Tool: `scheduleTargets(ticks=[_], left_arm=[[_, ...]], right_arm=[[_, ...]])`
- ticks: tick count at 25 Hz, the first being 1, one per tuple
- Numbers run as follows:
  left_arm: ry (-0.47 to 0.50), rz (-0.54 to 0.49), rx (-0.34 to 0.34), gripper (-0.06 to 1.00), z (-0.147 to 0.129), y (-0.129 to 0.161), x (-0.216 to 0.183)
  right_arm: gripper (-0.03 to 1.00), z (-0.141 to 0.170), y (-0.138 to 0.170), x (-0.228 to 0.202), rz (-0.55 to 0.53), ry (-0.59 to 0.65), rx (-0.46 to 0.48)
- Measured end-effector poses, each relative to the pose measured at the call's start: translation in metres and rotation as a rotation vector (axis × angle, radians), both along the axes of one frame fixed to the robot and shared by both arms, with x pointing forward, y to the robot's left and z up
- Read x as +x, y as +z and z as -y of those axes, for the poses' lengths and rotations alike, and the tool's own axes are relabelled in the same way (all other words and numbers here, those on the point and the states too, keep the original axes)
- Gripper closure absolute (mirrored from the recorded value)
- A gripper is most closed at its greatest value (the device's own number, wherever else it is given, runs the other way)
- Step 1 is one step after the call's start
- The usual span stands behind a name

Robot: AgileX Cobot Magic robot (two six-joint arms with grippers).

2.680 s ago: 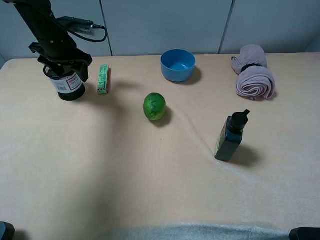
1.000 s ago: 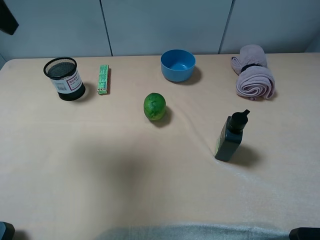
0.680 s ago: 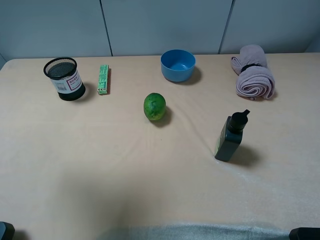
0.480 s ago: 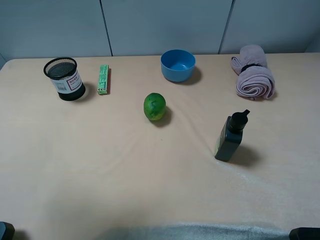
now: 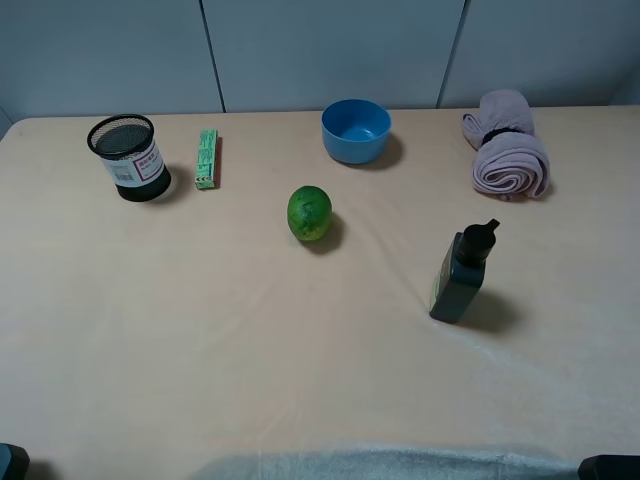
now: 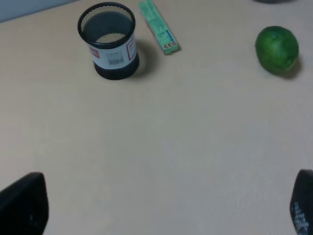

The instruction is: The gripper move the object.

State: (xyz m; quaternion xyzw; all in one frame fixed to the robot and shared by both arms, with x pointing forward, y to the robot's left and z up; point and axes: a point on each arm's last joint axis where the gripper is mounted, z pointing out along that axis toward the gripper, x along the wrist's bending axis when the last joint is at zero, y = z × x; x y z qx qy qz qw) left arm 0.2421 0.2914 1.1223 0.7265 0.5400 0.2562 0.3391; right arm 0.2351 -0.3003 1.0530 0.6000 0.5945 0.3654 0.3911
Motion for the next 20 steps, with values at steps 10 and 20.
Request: scheduleTargets(ticks=[10,20], left_arm=[[0.048,-0.045,0.010,-0.05,-0.001,-0.055,-0.010],[0.090,0.108,0.107,-0.05,-0.001,-0.080,-0.016]], right_arm=[[0.28,0.000,0.000,0.000,0.000,0.000,0.000],[0.28,0.000,0.000,0.000,0.000,0.000,0.000]])
